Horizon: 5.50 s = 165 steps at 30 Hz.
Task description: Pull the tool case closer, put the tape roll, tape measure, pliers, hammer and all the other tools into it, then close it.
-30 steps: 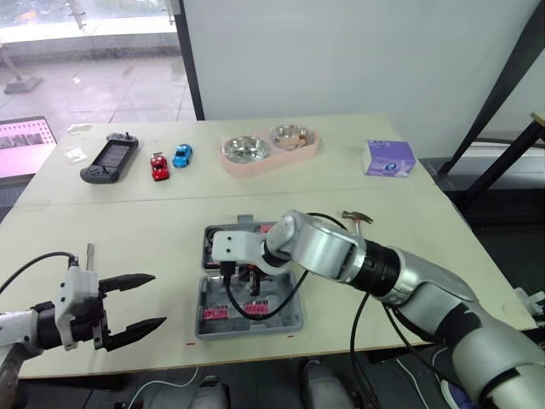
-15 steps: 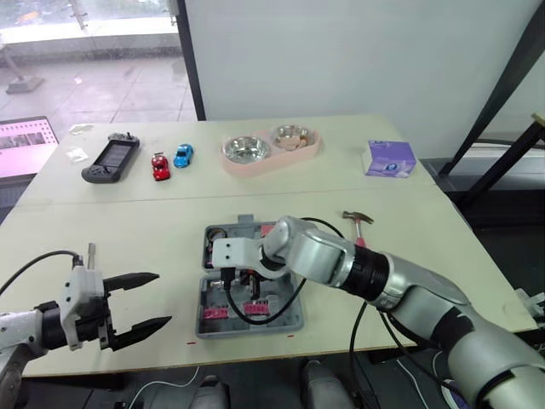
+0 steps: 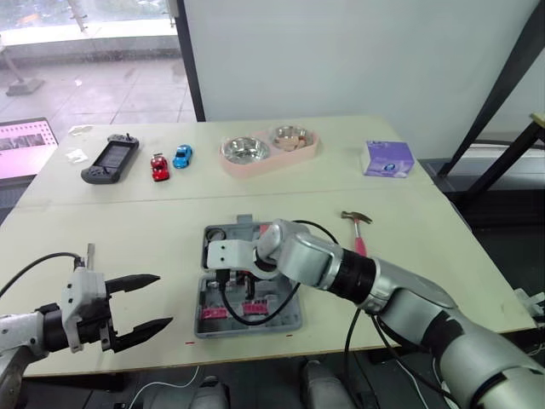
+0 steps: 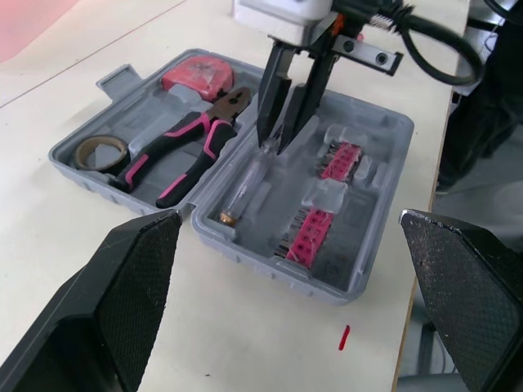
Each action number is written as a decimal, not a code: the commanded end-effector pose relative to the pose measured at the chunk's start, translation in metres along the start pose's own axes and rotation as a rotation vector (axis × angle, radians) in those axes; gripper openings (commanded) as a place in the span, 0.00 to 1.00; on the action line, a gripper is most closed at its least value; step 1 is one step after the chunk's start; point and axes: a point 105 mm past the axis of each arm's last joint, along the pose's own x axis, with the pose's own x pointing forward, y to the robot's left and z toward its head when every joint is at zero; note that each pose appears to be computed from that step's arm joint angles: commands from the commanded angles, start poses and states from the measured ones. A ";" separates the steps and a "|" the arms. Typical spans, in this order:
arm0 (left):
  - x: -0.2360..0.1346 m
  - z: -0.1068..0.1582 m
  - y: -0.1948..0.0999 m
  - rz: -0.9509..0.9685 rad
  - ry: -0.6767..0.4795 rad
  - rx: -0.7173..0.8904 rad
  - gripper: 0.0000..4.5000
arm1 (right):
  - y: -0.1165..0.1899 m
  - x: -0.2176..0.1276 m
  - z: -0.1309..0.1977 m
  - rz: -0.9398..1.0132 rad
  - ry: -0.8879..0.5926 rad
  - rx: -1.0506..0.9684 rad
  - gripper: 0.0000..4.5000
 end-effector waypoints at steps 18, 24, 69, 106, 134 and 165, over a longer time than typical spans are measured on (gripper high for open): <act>0.002 0.010 -0.002 0.007 -0.027 0.013 1.00 | 0.000 -0.002 0.016 -0.014 -0.053 -0.034 0.02; 0.001 0.010 -0.002 0.011 -0.030 0.003 1.00 | -0.001 -0.004 0.016 -0.011 -0.061 -0.030 0.02; 0.001 0.013 0.001 0.022 -0.032 0.000 1.00 | -0.001 0.000 0.025 0.000 -0.130 0.008 0.97; 0.002 0.016 0.002 0.022 -0.023 -0.003 1.00 | 0.021 0.046 -0.029 0.003 -0.125 0.218 0.01; -0.066 -0.010 0.041 0.324 0.015 -0.069 1.00 | -0.026 -0.115 -0.059 -0.311 -0.702 0.213 0.01; -0.164 -0.081 0.035 0.670 0.149 -0.184 1.00 | 0.071 -0.185 -0.296 -0.614 -0.462 0.753 0.99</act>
